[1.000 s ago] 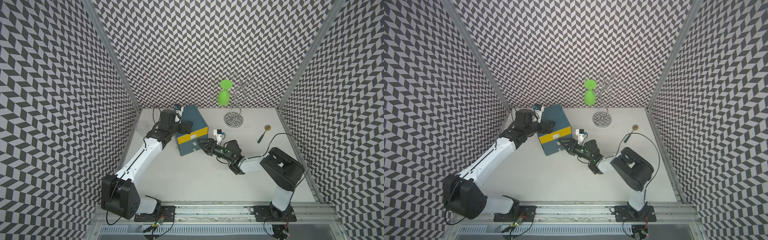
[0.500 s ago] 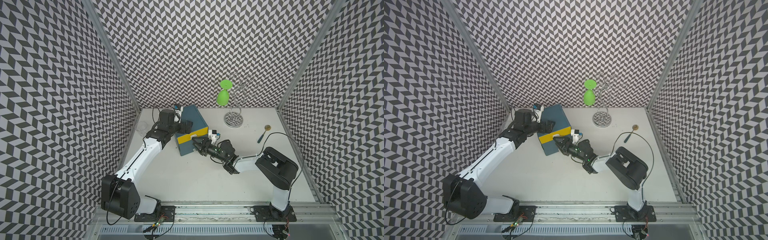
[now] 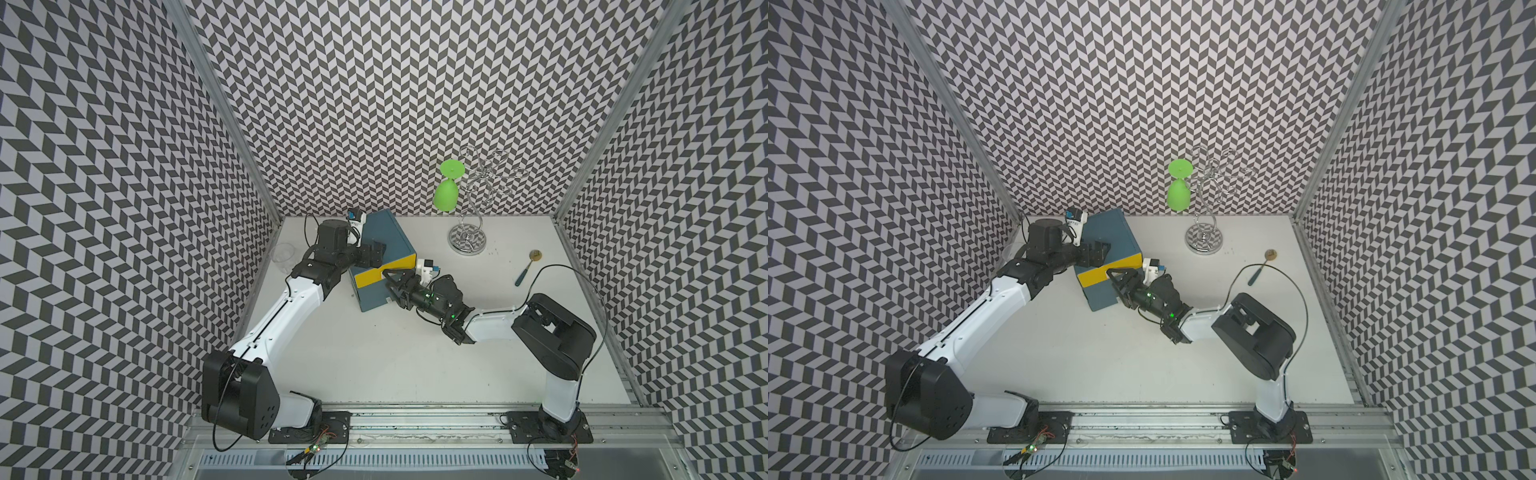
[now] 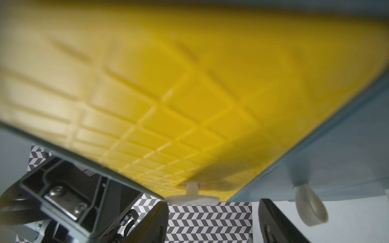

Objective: Take the cookies out of the drawer
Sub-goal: Open the drawer in the storage box.

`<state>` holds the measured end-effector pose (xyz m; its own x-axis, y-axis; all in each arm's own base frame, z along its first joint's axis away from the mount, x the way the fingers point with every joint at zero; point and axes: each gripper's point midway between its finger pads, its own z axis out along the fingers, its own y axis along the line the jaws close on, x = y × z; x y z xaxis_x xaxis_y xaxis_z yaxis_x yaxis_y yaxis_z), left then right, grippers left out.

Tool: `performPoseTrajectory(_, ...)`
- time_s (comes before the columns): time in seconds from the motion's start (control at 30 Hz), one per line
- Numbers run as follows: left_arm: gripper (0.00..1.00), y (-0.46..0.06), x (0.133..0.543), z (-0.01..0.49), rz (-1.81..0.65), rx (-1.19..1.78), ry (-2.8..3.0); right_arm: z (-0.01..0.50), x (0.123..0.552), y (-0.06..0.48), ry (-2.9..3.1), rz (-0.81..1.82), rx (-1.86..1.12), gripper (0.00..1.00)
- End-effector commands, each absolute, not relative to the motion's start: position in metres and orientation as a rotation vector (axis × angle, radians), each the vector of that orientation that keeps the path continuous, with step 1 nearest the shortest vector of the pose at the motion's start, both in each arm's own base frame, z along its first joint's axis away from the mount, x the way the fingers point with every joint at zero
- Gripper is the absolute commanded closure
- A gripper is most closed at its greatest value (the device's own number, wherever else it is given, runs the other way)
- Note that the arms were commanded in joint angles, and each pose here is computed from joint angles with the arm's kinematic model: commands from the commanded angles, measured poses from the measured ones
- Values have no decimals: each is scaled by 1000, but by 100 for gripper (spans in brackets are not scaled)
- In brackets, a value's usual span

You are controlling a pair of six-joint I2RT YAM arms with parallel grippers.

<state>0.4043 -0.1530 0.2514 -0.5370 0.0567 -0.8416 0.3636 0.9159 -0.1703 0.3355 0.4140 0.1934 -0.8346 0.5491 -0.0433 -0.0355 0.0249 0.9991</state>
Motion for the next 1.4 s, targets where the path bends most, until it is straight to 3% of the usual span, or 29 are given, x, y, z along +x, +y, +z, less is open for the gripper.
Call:
performPoseTrajectory(0.0, 2, -145, 371, 180, -426, 260, 2397, 214, 339, 418, 1838, 1867, 528, 29)
performPoseTrajectory(1.07, 2, -141, 366, 173, -418, 267, 2400, 239, 357, 411, 1865, 1813, 540, 38)
performPoseTrajectory(1.37, 2, -141, 365, 172, -419, 266, 2402, 235, 364, 414, 1873, 1826, 542, 51)
